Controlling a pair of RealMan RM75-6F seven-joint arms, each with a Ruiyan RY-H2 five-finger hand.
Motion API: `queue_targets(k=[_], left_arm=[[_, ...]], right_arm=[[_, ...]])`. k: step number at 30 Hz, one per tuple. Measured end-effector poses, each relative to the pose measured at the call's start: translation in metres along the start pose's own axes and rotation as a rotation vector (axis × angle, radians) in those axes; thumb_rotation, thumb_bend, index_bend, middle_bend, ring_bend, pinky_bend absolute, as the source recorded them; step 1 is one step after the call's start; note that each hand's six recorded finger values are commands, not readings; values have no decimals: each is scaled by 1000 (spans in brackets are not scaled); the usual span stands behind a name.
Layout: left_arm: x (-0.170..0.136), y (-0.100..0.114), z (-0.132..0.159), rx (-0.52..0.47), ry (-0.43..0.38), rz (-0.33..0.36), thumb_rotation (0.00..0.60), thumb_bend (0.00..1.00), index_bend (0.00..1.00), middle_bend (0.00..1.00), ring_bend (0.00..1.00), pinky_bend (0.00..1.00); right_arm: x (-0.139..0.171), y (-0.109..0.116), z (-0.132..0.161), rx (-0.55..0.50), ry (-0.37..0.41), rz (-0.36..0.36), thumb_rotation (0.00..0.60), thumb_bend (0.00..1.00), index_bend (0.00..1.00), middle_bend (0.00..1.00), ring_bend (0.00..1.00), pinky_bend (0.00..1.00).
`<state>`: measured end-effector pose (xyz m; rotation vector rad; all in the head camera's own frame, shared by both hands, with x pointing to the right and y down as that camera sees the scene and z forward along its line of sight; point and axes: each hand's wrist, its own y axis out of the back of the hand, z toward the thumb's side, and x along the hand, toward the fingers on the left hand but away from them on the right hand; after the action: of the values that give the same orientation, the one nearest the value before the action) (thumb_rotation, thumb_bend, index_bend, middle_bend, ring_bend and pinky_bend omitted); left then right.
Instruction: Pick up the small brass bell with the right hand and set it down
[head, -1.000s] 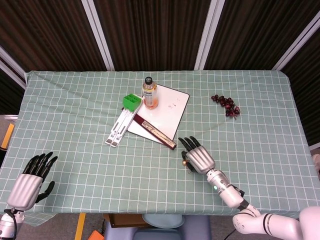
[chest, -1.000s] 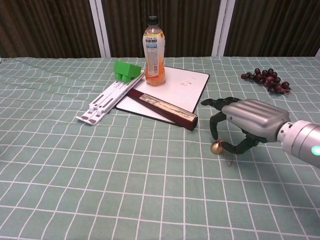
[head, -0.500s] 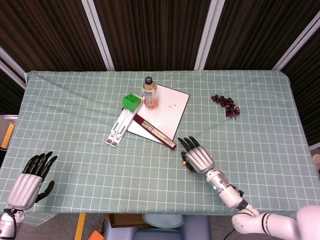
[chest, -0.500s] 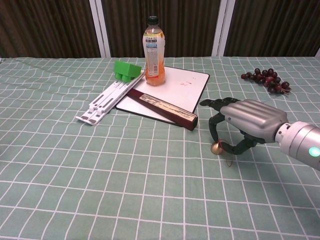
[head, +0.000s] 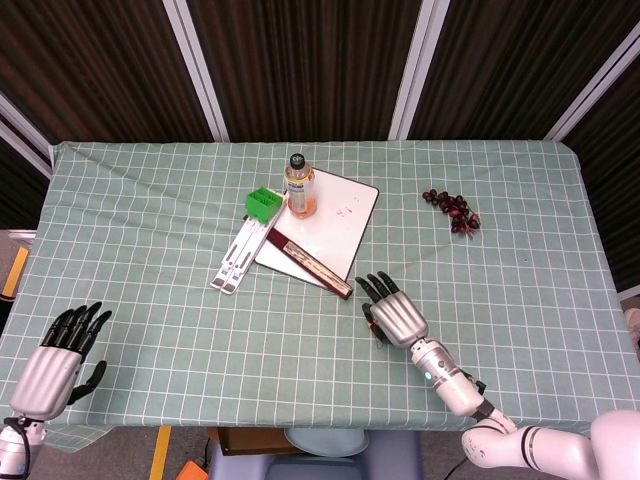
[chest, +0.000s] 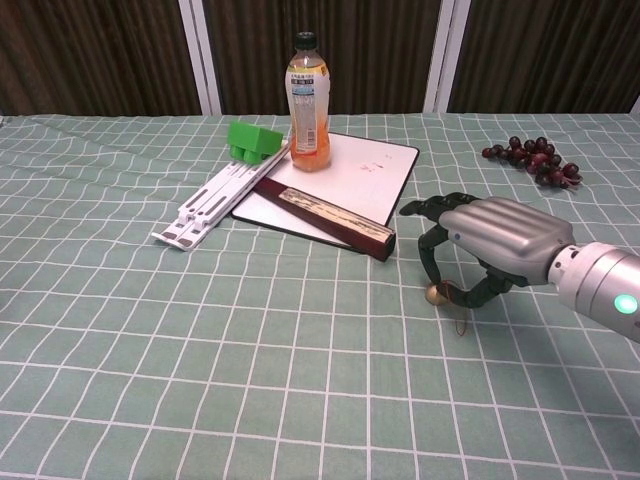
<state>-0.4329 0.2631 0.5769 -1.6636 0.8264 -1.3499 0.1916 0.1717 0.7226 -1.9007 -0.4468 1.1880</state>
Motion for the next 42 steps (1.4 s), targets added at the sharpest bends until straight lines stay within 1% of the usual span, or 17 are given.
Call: queue_targets(k=[7, 11, 14, 16, 18, 24, 26, 28, 30, 32, 34, 37, 39, 42], left_arm=[[-1, 2, -1, -1, 2, 5, 600, 441, 0, 0, 0, 102], [-1, 2, -1, 0, 3, 7, 600, 441, 0, 0, 0, 102], [-1, 3, -1, 1, 5, 9, 600, 441, 0, 0, 0, 102], [-1, 4, -1, 3, 5, 14, 600, 441, 0, 0, 0, 101], [-2, 5, 1, 2, 0, 16, 600, 441, 0, 0, 0, 101], [-5, 3, 3, -4, -11, 6, 600, 441, 0, 0, 0, 102], [-6, 1, 3, -8, -8, -6, 600, 441, 0, 0, 0, 102], [-6, 2, 5, -7, -14, -2, 600, 441, 0, 0, 0, 101], [-7, 3, 8, -2, -28, 5, 600, 441, 0, 0, 0, 102], [-8, 3, 9, 1, -33, 4, 600, 441, 0, 0, 0, 102], [-8, 3, 7, -1, -23, 0, 600, 441, 0, 0, 0, 102], [-9, 4, 4, -5, -13, -1, 600, 441, 0, 0, 0, 102], [-9, 4, 5, -3, -18, 2, 600, 441, 0, 0, 0, 102], [-9, 5, 7, 1, -27, 5, 600, 441, 0, 0, 0, 102]], right_arm=[[1, 3, 1, 3, 3, -14, 600, 557, 764, 185, 0, 0], [3, 9, 3, -7, 14, -27, 600, 567, 785, 190, 0, 0], [2, 19, 9, -46, 26, -42, 600, 567, 785, 190, 0, 0], [0, 28, 9, -85, 19, -52, 600, 567, 785, 190, 0, 0], [2, 31, 4, -106, 3, -41, 600, 567, 784, 190, 0, 0], [30, 35, -23, -118, -38, 32, 600, 567, 779, 190, 0, 0], [39, 40, -35, -128, -55, 36, 600, 567, 782, 190, 0, 0], [37, 47, -38, -172, -56, 28, 600, 567, 783, 190, 0, 0], [32, 46, -31, -220, -41, 33, 600, 568, 783, 190, 0, 0], [29, 40, -19, -250, -22, 42, 600, 568, 783, 190, 0, 0], [32, 36, -14, -242, -12, 45, 600, 567, 782, 190, 0, 0], [37, 39, -20, -206, -8, 39, 600, 567, 783, 190, 0, 0], [35, 40, -19, -205, -6, 34, 600, 567, 783, 190, 0, 0], [26, 36, -13, -217, -6, 31, 600, 567, 783, 190, 0, 0]])
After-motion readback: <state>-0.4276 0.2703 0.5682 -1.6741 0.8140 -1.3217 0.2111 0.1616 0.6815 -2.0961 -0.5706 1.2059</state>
